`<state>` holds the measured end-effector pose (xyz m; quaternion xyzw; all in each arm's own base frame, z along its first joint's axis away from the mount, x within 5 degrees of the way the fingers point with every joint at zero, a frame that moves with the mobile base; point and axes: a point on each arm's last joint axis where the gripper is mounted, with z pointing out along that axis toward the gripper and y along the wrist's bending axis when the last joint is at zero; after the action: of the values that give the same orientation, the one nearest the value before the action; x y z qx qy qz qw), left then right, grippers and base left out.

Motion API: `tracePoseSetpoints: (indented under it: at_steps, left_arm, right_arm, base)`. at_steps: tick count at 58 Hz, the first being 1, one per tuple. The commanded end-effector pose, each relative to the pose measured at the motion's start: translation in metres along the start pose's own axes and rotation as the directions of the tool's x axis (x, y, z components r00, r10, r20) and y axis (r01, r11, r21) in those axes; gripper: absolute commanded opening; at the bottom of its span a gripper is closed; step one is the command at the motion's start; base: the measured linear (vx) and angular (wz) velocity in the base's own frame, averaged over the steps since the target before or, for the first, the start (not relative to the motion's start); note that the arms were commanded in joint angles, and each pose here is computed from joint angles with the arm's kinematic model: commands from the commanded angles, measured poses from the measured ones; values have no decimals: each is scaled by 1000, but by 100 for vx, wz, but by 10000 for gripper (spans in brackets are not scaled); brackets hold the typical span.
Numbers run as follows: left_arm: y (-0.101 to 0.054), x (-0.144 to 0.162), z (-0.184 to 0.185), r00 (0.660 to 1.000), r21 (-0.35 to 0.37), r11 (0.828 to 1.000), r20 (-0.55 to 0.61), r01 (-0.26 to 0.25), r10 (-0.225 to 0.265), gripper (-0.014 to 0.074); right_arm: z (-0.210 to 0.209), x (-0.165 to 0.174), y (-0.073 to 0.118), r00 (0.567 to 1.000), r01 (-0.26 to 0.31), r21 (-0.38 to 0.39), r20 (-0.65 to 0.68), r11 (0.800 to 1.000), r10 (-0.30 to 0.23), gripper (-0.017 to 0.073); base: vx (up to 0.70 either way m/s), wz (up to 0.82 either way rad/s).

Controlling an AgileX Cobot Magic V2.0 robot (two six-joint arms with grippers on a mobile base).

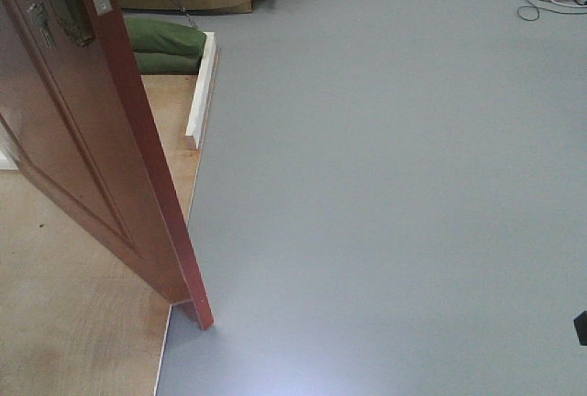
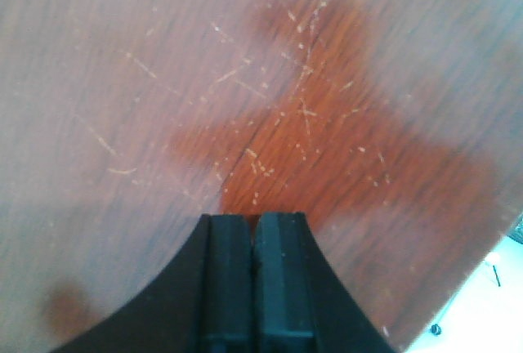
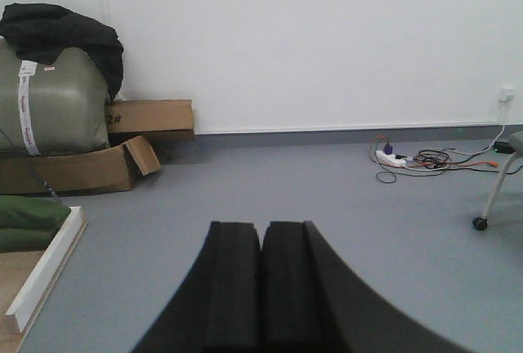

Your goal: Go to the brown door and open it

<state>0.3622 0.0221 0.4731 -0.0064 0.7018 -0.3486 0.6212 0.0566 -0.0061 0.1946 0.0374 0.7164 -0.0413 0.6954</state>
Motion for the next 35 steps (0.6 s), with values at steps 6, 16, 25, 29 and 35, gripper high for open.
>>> tracePoseSetpoints:
  at_steps: [6,16,25,29,35]
  left_arm:
    - [-27,-19,-13,996,52,999,88,-6,1,-3]
    - [-27,-19,-13,996,52,999,88,-6,1,-3]
    - [-27,-19,-13,996,52,999,88,-6,1,-3]
    - [-27,-19,-13,996,52,999,88,-6,1,-3]
    - [-27,-19,-13,996,52,999,88,-6,1,-3]
  right_arm:
    - [-1,-6,-1,996,12,12,85,1000,-13,0]
    - [-1,-6,-1,996,12,12,85,1000,-13,0]
    - [-1,-6,-1,996,12,12,85,1000,-13,0]
    - [-1,-6,-1,996,12,12,85,1000,-13,0]
    - [-1,-6,-1,996,12,12,85,1000,-13,0]
  base:
    - [0,0]
    - [1,-1]
    - [4,-2]
    - [5,-4]
    - [6,-5]
